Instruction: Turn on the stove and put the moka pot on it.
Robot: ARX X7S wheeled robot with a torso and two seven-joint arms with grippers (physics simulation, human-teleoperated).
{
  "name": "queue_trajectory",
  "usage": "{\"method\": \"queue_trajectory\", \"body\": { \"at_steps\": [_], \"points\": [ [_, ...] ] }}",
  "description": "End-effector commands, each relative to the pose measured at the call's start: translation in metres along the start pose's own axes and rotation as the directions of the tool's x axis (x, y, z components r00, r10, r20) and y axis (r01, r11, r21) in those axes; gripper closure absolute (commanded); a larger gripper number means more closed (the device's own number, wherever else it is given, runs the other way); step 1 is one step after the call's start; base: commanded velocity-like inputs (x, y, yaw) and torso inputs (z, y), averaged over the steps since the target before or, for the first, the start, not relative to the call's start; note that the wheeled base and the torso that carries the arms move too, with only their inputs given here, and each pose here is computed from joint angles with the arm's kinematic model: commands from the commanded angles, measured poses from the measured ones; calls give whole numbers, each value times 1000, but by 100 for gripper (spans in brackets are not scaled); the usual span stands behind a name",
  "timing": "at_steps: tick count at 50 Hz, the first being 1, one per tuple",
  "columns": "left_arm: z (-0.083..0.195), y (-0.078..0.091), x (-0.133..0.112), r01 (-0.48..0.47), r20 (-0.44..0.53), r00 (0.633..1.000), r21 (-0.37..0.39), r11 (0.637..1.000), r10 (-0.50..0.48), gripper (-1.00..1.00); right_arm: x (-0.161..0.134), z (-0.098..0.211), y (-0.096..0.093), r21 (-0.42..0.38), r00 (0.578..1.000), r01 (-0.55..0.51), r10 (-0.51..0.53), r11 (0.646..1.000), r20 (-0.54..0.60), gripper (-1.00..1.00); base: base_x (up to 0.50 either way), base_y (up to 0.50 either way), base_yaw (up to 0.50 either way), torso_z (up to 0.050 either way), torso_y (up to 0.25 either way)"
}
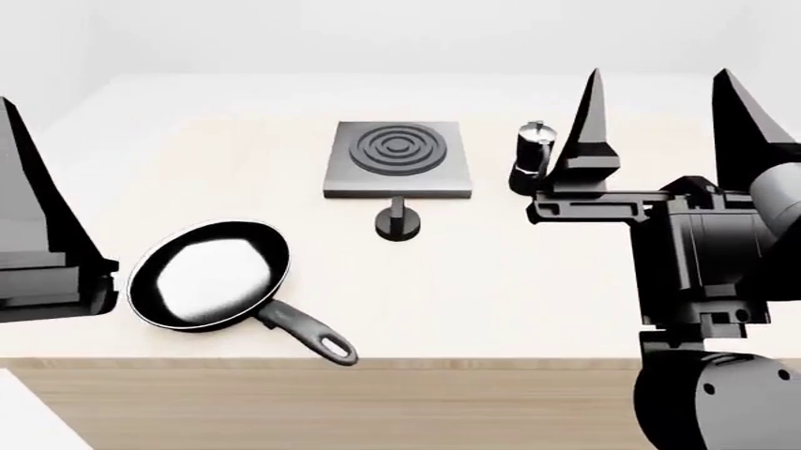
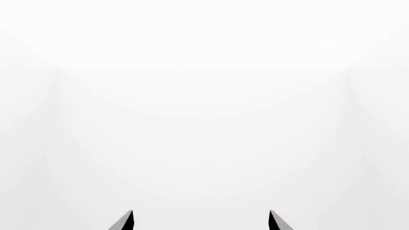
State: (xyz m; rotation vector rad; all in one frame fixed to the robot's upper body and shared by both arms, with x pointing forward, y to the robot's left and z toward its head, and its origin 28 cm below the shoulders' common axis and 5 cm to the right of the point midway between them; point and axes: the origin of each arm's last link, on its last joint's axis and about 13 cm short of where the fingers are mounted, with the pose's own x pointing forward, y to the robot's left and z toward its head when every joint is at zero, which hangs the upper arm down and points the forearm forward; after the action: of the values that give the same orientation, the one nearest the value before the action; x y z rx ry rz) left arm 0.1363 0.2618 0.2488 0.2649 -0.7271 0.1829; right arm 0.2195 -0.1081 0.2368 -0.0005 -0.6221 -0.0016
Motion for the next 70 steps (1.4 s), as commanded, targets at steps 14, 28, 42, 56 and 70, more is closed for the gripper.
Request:
{"method": "queue_trajectory", "body": {
  "at_steps": [14, 28, 42, 56, 70],
  "points": [
    [-1, -1, -1, 2, -5, 1000, -4, 1000, -2, -100, 1, -2, 0, 52, 999, 14, -12, 999, -35, -100, 2, -35, 0, 0, 0],
    [-2, -1, 0, 3, -9, 1000, -6, 1000, -3, -100, 2, -2, 1, 51, 999, 4, -2, 999, -35, -100, 126, -157, 0, 0, 0],
    [-2, -1, -2, 2, -12, 1000, -9, 1000, -2, -100, 3, 2, 2, 36, 999, -3, 5, 999, -32, -100, 257, -37, 0, 0, 0],
    [-4, -3, -2, 4, -19, 1000, -11, 1000, -4, -100, 2, 0, 1, 39, 999, -4, 5, 999, -35, -100, 398, 0, 0, 0, 0],
    [-4, -3, -2, 10, -21, 1000, -8, 1000, -10, -100, 1, 1, 2, 47, 999, -5, 6, 999, -37, -100, 284, 0, 0, 0, 0]
  ]
}}
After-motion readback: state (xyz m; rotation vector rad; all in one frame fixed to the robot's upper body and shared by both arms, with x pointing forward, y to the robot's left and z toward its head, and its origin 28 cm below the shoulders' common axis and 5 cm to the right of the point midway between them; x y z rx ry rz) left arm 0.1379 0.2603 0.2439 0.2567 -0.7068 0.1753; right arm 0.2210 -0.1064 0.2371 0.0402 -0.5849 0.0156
